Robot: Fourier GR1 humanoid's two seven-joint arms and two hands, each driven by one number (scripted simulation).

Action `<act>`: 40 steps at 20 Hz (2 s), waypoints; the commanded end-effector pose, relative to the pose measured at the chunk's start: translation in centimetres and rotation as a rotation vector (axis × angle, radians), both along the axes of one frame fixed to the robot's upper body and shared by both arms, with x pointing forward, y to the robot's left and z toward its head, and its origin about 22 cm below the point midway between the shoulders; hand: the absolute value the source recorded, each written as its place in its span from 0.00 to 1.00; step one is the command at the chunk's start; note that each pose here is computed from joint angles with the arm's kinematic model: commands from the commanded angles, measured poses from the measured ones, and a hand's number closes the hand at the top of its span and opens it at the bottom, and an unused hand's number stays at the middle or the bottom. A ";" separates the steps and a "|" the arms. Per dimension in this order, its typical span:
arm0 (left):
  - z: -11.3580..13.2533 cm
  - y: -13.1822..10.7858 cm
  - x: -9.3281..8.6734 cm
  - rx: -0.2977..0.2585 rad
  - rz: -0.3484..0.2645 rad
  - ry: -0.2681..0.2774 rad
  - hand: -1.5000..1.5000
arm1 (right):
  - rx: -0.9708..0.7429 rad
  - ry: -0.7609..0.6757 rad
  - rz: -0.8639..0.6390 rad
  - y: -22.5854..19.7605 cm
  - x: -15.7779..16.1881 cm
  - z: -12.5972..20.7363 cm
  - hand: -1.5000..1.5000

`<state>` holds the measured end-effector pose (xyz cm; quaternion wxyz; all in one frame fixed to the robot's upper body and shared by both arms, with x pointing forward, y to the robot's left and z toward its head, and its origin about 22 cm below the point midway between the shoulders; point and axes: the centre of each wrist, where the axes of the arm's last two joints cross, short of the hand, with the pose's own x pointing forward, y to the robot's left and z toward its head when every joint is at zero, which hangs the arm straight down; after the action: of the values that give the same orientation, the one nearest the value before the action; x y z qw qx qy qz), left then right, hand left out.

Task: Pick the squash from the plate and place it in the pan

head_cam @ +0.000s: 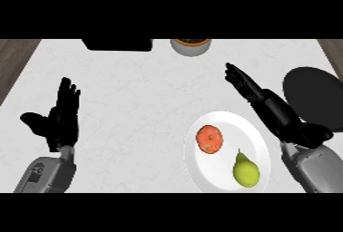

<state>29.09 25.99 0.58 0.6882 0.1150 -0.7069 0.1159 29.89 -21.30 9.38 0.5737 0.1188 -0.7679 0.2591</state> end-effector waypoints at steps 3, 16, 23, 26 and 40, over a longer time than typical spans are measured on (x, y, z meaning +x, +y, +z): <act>1.6 0.5 -0.1 0.106 -0.108 -0.025 0.50 | 0.053 0.140 0.127 -0.6 1.7 -5.4 1.00; 4.7 2.4 1.1 0.171 -0.220 0.010 0.50 | -0.218 -0.243 -0.252 -10.9 -3.2 -7.9 0.00; 3.6 2.1 0.3 0.152 -0.223 0.005 0.50 | -0.579 -0.228 -0.094 -12.6 -1.4 1.7 0.00; 3.9 3.9 -0.9 0.187 -0.217 0.039 0.50 | -0.659 -0.168 -0.068 -11.5 -2.4 5.9 0.00; 2.9 1.6 0.1 0.160 -0.225 0.000 0.50 | -0.654 -0.165 0.027 -1.3 -1.3 7.5 0.00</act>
<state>29.40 27.48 4.21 0.6857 0.0900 -0.7220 -0.0211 28.95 -25.32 18.08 0.5115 -0.1135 -0.6951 0.4923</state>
